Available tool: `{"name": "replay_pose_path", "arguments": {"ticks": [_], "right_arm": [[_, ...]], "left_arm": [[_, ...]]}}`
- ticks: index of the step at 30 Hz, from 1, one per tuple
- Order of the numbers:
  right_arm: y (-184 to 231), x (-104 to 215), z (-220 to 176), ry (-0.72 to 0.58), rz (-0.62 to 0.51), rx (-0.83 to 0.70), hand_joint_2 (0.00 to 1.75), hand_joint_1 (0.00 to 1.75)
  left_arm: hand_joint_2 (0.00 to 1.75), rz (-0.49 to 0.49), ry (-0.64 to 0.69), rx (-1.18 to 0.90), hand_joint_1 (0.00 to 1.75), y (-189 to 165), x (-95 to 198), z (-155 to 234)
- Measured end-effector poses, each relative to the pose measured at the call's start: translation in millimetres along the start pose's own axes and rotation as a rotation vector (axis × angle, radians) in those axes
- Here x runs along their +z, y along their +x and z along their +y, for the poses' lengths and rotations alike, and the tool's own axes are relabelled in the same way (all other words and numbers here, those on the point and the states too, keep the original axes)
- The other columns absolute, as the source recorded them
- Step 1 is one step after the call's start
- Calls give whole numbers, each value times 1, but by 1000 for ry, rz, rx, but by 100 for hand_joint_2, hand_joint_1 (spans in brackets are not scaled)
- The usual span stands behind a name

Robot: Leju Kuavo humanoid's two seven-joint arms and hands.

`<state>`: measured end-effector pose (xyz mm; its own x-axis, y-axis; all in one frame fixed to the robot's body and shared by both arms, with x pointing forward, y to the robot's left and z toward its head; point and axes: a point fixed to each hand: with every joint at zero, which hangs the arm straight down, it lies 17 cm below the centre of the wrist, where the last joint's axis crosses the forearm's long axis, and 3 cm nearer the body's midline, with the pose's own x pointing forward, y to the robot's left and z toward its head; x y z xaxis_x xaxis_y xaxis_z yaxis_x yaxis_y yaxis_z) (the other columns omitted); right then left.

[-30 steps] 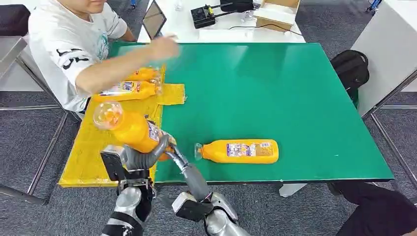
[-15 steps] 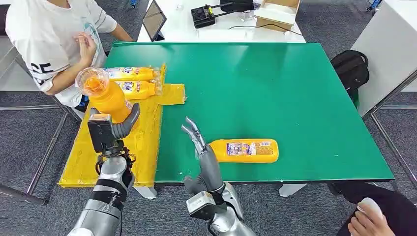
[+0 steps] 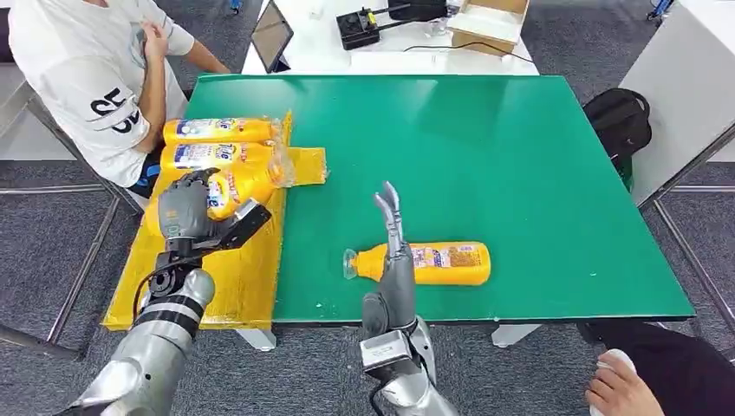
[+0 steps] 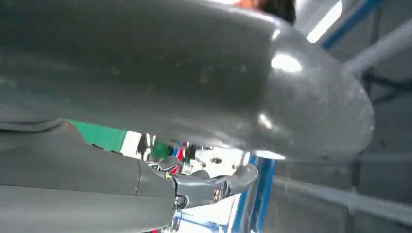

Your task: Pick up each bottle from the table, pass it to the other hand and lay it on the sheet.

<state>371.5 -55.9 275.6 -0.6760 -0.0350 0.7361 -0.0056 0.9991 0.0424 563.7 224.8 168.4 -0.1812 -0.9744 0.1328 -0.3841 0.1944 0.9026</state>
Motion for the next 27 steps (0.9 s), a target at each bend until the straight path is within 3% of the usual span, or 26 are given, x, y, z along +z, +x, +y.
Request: {"name": "replay_pose_path", "arguments": {"ticks": [4,12,27], "right_arm": [[2,-3,-5,-18,1,-18,0,0],[-1,-4,-7,-25,10,-27,0,0],[-1,-4,-8,-27,11,-26,0,0]], "left_arm": [[175,31,-81,-33,175,-12,10,-24],[175,-11,-221,-100,175,-15,33,-63],[175,-33,-273,-130,175,-21,45,-76]]}}
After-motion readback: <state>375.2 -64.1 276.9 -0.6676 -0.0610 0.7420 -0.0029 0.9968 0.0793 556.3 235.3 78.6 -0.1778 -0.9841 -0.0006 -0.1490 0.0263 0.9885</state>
